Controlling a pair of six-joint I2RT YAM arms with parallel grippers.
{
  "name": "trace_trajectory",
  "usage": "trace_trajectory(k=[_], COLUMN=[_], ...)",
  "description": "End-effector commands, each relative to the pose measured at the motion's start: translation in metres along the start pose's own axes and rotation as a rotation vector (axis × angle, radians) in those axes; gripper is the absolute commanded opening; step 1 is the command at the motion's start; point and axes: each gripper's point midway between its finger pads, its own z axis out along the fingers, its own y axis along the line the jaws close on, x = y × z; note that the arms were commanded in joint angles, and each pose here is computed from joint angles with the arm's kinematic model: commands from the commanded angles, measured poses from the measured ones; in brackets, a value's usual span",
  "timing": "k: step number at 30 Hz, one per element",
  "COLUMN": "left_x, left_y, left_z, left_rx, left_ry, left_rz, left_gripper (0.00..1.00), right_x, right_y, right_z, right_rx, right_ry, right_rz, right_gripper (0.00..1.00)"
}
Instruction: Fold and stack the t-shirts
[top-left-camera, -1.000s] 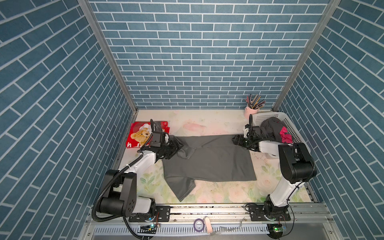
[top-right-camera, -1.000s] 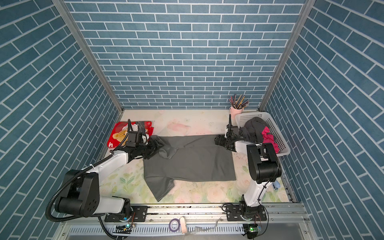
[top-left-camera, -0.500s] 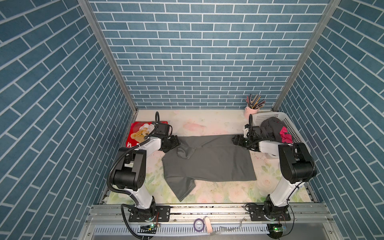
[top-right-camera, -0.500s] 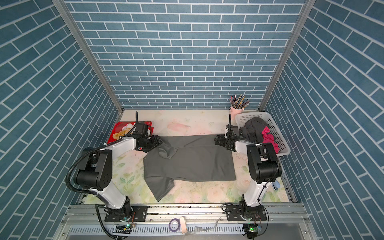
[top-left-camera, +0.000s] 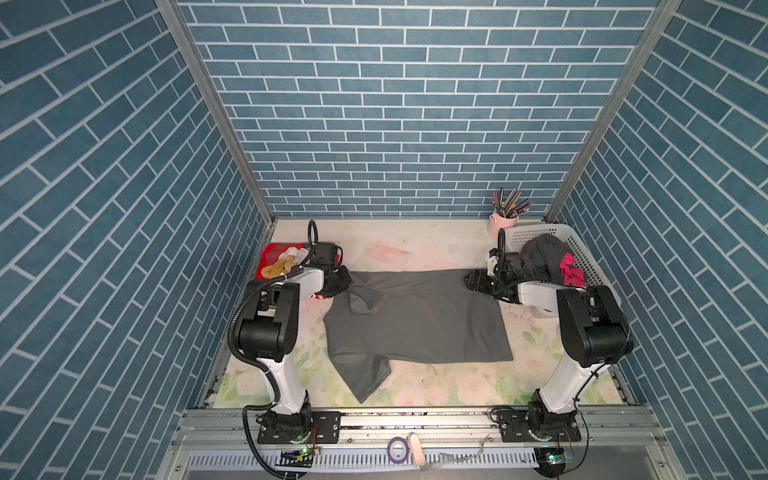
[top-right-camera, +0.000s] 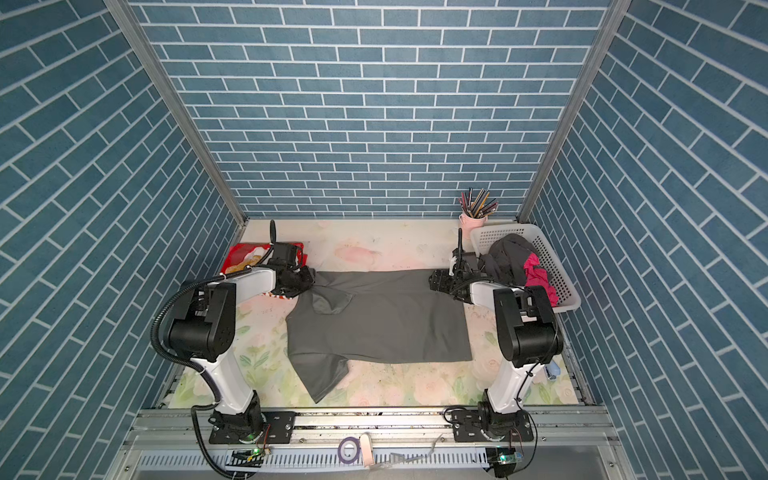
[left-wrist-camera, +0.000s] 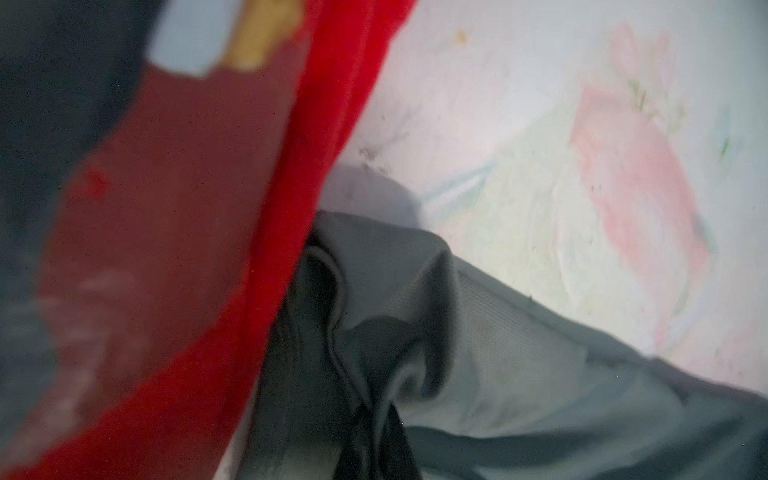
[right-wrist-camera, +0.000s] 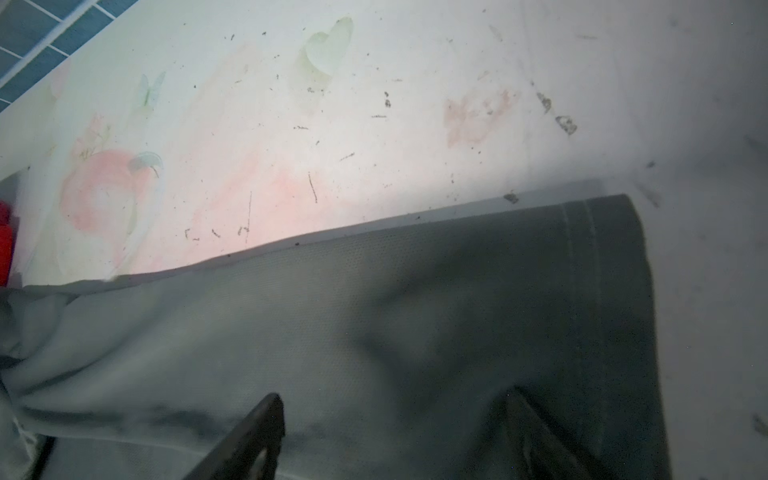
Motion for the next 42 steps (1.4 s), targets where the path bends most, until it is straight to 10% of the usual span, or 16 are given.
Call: trace_trajectory(k=[1, 24, 30, 36, 42], left_x=[-0.024, -0.069, -0.067, -0.041, -0.057], left_y=[-0.003, 0.011, -0.005, -0.071, -0.025], left_z=[-0.003, 0.005, -0.023, -0.021, -0.009], left_rx=[-0.023, -0.196, -0.120, 0.241, -0.080], left_ry=[-0.064, -0.124, -0.153, -0.046, -0.070], left_rz=[0.027, 0.077, 0.055, 0.014, 0.090], left_gripper=[0.01, 0.27, 0.58, 0.86, 0.86], right_x=[0.076, 0.075, 0.067, 0.041, 0.027], right_y=[-0.031, -0.029, -0.021, -0.002, -0.003], right_z=[0.007, 0.005, -0.006, -0.023, -0.026], right_rx=[0.071, 0.057, 0.038, -0.009, 0.020], right_ry=[0.236, 0.229, 0.207, 0.147, 0.134], right_rz=[0.099, 0.106, 0.097, 0.083, 0.059], right_gripper=[0.84, 0.85, 0.87, 0.90, 0.91])
